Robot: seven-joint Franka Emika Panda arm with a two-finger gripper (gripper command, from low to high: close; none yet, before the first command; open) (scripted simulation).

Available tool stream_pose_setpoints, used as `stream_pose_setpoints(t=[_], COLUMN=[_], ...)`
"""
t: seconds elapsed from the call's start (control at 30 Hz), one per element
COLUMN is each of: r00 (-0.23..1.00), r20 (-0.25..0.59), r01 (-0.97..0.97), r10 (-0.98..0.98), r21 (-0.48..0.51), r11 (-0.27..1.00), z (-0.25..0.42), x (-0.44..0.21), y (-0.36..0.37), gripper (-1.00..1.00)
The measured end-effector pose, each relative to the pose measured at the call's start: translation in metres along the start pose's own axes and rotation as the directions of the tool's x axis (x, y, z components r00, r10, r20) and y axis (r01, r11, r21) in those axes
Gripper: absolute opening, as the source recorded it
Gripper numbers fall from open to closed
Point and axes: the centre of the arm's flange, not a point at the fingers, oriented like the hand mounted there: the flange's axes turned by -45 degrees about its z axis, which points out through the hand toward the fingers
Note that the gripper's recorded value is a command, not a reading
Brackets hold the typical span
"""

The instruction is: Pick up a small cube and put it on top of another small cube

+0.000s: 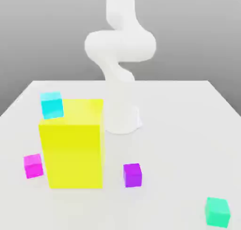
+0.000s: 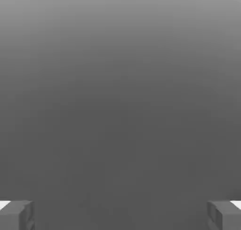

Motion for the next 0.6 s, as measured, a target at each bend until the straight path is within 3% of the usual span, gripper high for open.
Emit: stream_pose_setpoints(t=[0.3, 0.6], r00=[0.975, 0.909], r20=[0.221, 0.410], r01=[-0.015, -0.018], r10=[0.037, 0.070], r21=[-0.099, -0.128], r11=[0.995, 0.992], z=[0.162, 0.297], x=[-0.025, -0.103], y=[-0.068, -0.135], gripper=[0.00, 0.00])
